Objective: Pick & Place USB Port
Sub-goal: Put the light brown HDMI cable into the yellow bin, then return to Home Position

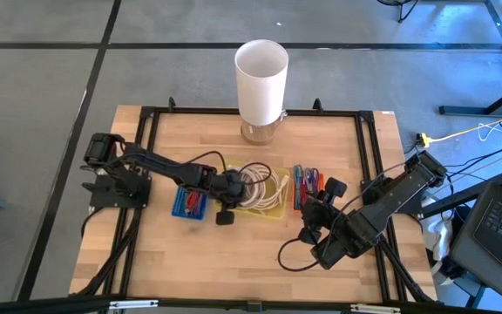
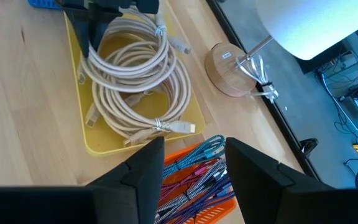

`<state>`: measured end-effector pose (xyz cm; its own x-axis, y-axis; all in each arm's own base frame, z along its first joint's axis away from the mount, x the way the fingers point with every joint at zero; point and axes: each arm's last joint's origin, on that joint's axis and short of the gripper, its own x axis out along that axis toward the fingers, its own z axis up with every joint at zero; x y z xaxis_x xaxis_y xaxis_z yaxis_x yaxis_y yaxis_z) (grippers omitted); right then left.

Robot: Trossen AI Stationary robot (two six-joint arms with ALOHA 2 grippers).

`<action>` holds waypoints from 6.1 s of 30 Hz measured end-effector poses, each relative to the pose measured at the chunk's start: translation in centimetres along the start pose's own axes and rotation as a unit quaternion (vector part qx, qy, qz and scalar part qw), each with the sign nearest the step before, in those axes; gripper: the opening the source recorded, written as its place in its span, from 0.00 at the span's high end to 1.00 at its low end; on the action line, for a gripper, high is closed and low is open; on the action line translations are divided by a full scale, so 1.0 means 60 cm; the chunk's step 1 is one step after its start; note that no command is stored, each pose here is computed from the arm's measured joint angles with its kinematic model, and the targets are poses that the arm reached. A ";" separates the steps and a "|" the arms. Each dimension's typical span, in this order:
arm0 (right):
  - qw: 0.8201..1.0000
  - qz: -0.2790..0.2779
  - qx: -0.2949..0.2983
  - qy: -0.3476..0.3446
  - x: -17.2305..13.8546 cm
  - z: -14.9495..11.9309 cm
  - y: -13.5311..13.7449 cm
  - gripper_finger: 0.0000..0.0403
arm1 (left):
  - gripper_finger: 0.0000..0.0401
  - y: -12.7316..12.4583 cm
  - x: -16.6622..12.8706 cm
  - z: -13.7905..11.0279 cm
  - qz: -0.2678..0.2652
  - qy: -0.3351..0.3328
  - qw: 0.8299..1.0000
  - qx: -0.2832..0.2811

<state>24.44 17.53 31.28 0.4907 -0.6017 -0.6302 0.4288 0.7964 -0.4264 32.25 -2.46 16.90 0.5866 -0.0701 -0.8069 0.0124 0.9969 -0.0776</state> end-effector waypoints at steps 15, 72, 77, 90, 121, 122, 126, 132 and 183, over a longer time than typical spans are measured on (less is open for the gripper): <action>1.000 0.000 0.000 0.000 0.000 0.000 0.000 0.57 | 0.58 -0.003 -0.019 0.012 0.005 -0.009 0.998 -0.059; 0.919 0.028 0.181 -0.350 -0.016 -0.194 -0.126 0.94 | 0.91 -0.103 -0.314 -0.234 0.165 -0.388 0.905 -0.063; 0.926 -0.016 0.186 -0.327 0.018 -0.197 -0.143 0.98 | 0.96 -0.065 -0.327 -0.213 0.114 -0.440 0.890 -0.011; 0.941 0.011 0.182 -0.284 0.032 -0.229 -0.131 1.00 | 1.00 0.001 -0.249 -0.247 0.086 -0.456 0.884 0.050; 0.960 0.090 0.155 -0.214 0.038 -0.245 -0.129 1.00 | 1.00 0.060 -0.225 -0.282 0.072 -0.336 0.939 -0.022; 0.957 0.102 0.156 -0.221 0.031 -0.249 -0.134 1.00 | 1.00 0.059 -0.227 -0.286 0.072 -0.335 0.939 -0.025; 0.945 0.128 0.145 -0.264 0.014 -0.266 -0.144 1.00 | 1.00 0.057 -0.238 -0.302 0.077 -0.343 0.936 -0.037; 0.929 0.155 0.187 -0.280 0.042 -0.314 -0.146 1.00 | 1.00 0.055 -0.246 -0.313 0.071 -0.358 0.930 -0.045; 0.924 0.174 0.136 -0.311 0.022 -0.293 -0.101 1.00 | 0.98 0.094 -0.275 -0.321 0.233 -0.619 0.429 -0.615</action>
<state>9.12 12.99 21.62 0.9396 -0.2983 -0.1677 0.2966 0.9543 -0.0358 7.08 3.66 18.48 0.2835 0.9585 -0.0309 -0.3304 0.0674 -0.9414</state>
